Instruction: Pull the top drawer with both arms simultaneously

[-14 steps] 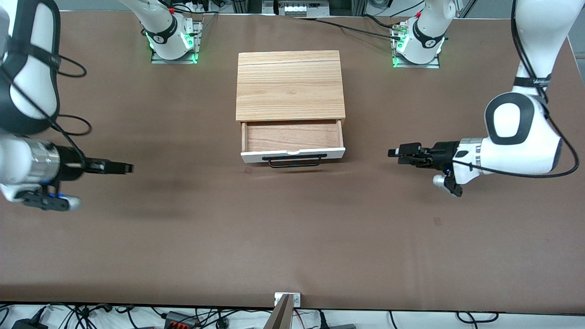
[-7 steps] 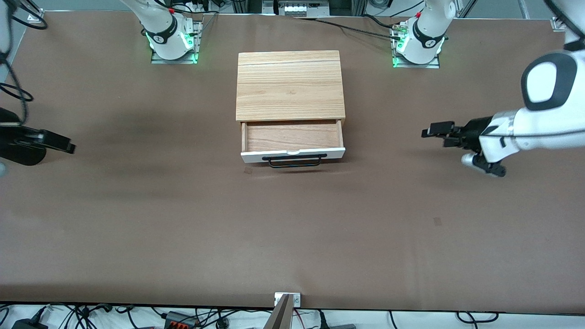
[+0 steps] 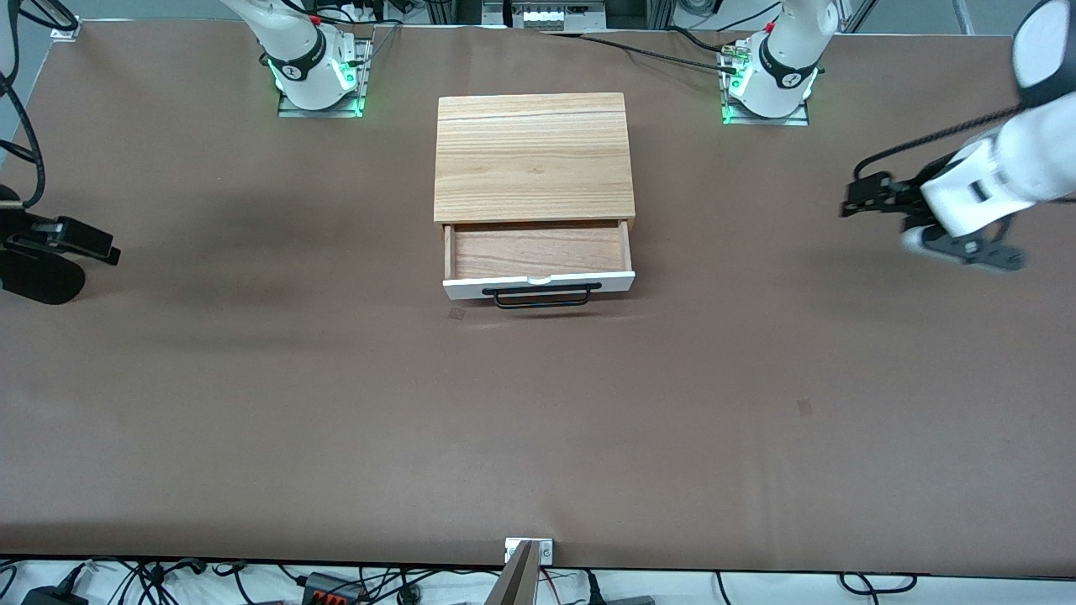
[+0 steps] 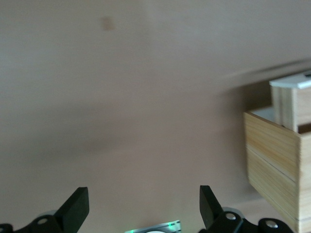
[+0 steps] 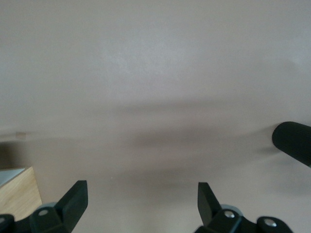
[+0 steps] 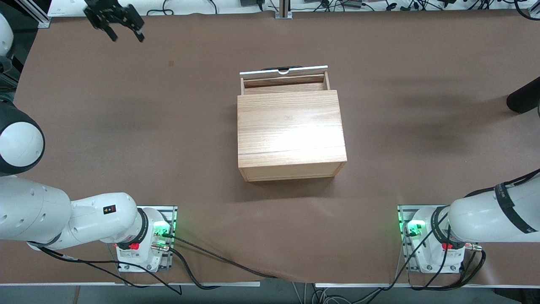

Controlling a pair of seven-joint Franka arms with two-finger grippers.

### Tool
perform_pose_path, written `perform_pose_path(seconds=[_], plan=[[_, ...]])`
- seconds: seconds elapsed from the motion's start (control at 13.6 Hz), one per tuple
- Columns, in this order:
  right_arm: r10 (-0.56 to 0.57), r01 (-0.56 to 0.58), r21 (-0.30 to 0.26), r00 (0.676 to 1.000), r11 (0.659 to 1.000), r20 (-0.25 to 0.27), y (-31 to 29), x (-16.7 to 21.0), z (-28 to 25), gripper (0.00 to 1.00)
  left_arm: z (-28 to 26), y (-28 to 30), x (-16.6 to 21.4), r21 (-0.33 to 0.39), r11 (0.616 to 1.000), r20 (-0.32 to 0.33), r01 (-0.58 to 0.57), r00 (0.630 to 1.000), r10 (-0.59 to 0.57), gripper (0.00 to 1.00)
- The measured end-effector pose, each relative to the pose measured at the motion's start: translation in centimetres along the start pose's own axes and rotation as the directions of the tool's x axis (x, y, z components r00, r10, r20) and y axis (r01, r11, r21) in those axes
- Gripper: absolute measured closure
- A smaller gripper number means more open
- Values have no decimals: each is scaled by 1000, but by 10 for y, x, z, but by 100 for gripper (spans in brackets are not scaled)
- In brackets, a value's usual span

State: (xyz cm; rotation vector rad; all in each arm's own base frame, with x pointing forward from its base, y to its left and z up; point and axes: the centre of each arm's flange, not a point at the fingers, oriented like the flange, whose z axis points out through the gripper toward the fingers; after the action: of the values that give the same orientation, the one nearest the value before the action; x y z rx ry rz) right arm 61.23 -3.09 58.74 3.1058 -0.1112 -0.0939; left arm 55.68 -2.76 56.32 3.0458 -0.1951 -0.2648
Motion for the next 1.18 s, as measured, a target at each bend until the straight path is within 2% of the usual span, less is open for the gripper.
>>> perform_pose_path(seconds=[0.15,0.44,0.66,0.74,0.96,1.18], plan=[[-1,1,3,1000,1000,-8,1,-14,7,0,-23,-4,0,23,999,-1,43,999,-43,0],[-4,4,11,999,1000,-34,3,-53,20,0,-19,-24,14,94,989,28,112,993,-115,0],[-6,7,13,999,1000,-50,2,-62,19,0,-20,-44,16,180,969,17,170,984,-176,0],[-7,8,13,998,1000,-55,2,-62,18,0,-22,-46,16,188,966,6,176,984,-181,0],[-8,9,14,998,1000,-69,1,-62,14,0,-30,-40,22,134,975,-56,177,984,-170,0],[-12,13,14,997,1000,-80,0,-65,8,0,-33,-43,17,101,977,-62,188,981,-182,0]])
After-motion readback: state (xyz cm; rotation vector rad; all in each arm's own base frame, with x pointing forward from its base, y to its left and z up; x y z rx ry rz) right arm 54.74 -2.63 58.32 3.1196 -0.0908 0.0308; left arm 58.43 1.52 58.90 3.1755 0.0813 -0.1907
